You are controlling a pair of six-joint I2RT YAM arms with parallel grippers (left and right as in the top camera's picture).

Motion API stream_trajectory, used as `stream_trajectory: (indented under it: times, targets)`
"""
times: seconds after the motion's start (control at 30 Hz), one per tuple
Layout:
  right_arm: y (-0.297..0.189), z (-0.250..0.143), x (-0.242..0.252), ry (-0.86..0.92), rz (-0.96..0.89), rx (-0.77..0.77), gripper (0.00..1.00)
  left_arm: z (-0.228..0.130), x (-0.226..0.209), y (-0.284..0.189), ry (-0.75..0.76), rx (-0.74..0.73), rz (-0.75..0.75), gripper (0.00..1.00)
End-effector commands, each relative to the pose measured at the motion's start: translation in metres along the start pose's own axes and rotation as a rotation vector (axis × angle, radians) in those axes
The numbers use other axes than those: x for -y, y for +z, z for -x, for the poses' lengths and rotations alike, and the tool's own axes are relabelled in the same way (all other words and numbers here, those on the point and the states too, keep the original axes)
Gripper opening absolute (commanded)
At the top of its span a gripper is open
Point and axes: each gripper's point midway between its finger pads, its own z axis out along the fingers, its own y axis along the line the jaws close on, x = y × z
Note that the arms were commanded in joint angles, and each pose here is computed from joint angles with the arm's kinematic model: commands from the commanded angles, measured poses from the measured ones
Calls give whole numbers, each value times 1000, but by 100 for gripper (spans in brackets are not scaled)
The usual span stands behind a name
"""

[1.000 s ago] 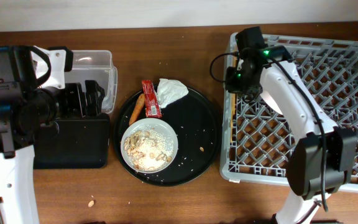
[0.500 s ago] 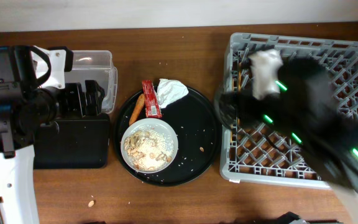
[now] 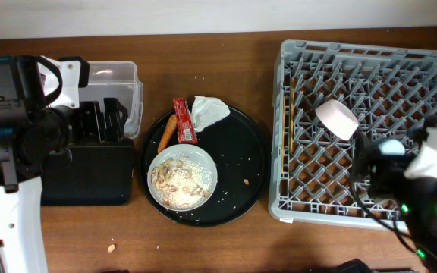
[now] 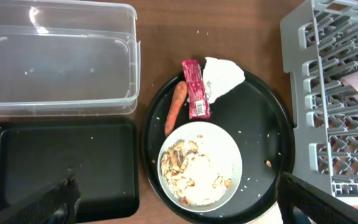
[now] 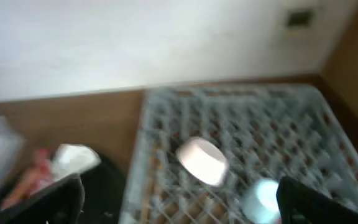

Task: Sort waste into correct bins and load items into the dishwasher rack
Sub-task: 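Move the chopsticks to the rack and release them with the right gripper, then grasp the red wrapper with the left gripper and drop it in the clear bin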

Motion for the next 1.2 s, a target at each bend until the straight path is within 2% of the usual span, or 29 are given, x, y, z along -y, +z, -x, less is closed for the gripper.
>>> stream_trajectory:
  times: [0.0,0.1,0.23,0.47,0.57,1.17]
  targets:
    - [41,-38,9,64,9,2,98,1,3,-2,23,9,-11,100]
    - [75,-83,16,83,32,50,98,1,3,-2,23,9,-11,99]
    - [97,-146,25,94,26,111,98,1,3,-2,23,9,-11,99]
    - [122,-209,29,107,48,263,98,1,3,-2,23,9,-11,99]
    - [121,-201,32,119,36,360,98,1,3,-2,23,9,-11,100]
    - [121,-203,33,119,35,354,98,4,7,-2,24,21,-37,99]
